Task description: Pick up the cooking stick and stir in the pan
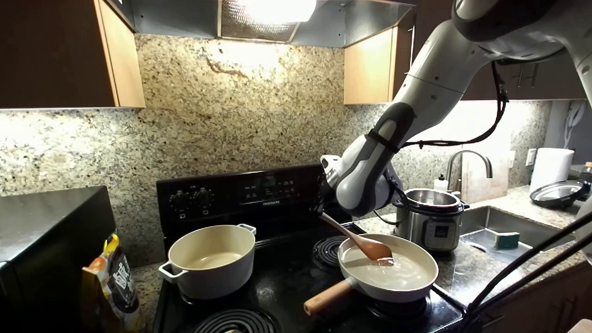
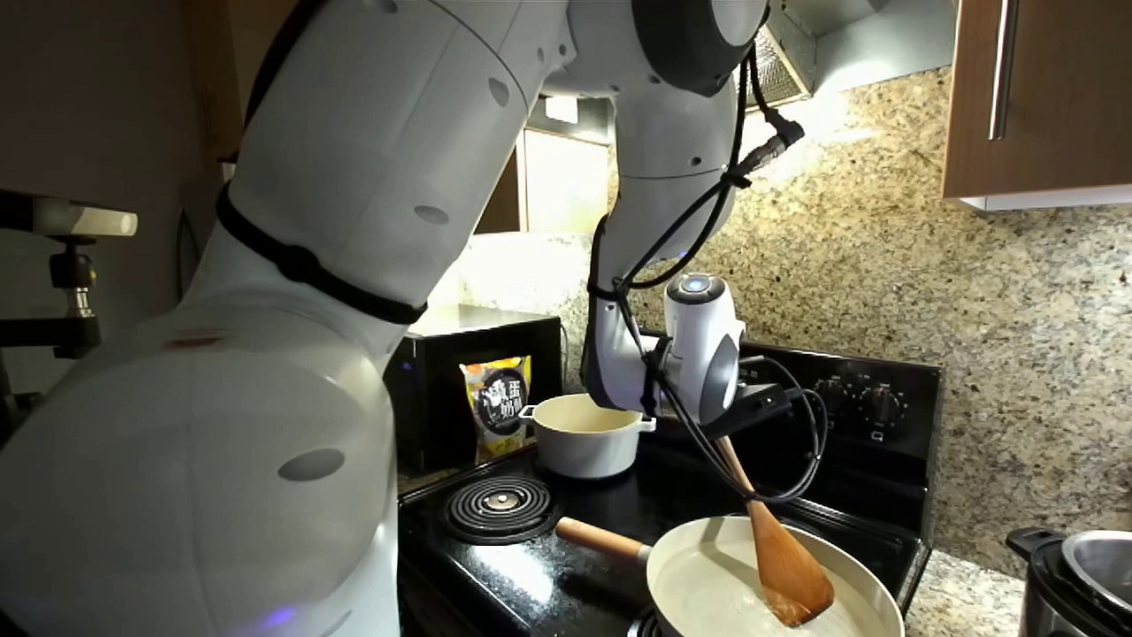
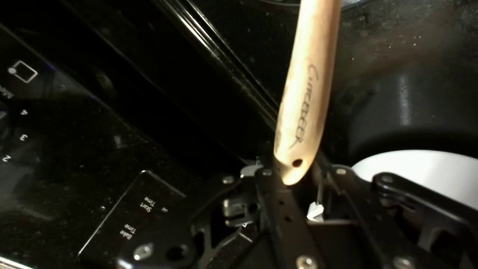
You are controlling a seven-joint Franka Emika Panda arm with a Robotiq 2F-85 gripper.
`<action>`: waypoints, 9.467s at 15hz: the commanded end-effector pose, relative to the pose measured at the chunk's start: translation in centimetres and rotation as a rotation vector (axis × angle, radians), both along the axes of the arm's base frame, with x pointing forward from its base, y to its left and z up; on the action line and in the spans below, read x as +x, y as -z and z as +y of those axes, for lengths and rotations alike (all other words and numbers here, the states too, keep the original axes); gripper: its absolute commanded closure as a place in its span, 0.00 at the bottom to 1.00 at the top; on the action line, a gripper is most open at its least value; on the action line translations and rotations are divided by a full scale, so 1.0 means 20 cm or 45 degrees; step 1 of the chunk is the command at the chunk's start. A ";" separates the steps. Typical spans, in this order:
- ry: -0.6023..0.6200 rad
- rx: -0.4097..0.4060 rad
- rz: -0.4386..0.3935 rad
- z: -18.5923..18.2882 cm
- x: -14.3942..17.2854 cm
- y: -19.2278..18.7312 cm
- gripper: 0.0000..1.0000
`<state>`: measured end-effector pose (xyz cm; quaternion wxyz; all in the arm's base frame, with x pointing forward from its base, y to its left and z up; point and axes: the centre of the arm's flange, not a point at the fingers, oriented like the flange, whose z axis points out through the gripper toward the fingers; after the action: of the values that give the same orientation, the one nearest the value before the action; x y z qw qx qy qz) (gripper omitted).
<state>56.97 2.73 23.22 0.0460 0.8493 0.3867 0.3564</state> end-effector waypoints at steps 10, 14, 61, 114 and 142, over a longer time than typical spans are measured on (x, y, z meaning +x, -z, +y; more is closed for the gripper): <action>-0.236 0.099 0.103 0.24 -0.22 0.15 0.90; -0.259 0.150 0.162 0.26 -0.30 0.24 0.90; 0.135 -0.210 0.679 0.40 -0.24 -0.04 0.06; 0.006 -0.187 0.952 0.01 0.17 0.30 0.72; -0.098 -0.201 0.460 0.29 -0.01 -0.01 0.89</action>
<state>57.53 7.44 22.18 0.0267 0.8900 0.4254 0.1622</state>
